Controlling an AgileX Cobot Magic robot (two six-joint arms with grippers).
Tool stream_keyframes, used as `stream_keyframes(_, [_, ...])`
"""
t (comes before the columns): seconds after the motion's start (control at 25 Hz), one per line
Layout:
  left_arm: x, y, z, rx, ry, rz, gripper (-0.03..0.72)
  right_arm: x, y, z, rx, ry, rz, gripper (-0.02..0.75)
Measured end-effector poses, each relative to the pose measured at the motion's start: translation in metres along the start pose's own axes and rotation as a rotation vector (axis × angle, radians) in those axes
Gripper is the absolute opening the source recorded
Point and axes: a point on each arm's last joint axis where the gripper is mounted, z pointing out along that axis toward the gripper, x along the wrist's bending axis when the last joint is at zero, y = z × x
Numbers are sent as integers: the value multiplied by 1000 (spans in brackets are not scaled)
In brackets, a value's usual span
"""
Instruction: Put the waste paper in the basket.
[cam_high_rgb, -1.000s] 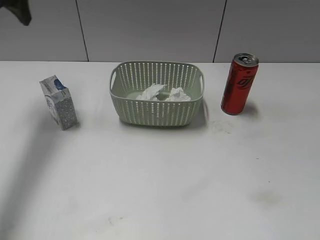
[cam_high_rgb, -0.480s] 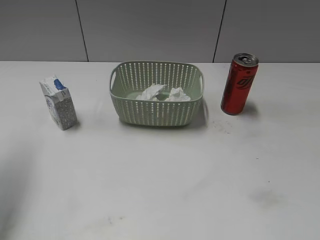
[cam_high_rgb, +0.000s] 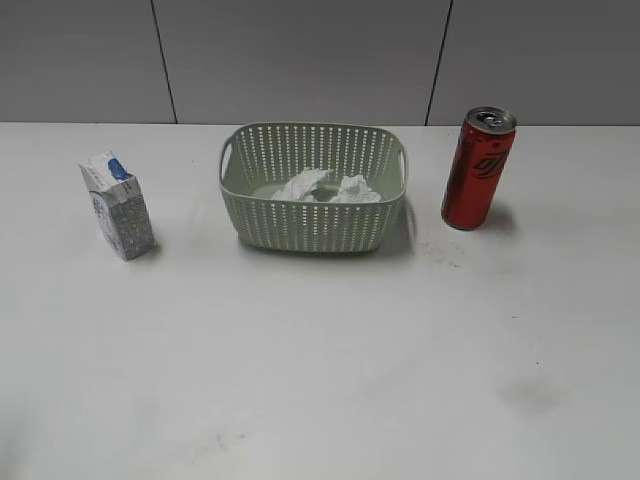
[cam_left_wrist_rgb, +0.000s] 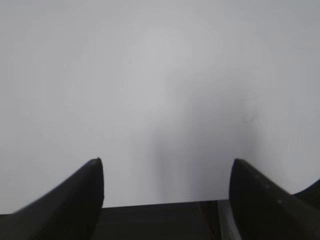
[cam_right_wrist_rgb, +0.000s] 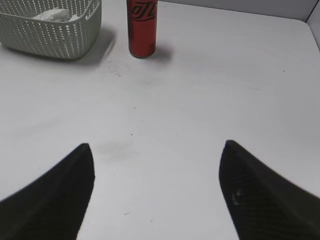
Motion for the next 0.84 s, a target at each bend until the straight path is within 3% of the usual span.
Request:
stream_keyframes(0.2, [-5,-36,-2,-77,11,-34,575,0,0,0,0,0,0,589])
stream_keyframes(0.84, [-14,-89,-52,-553,63,-26,574,0,0,0,0,0,1,589])
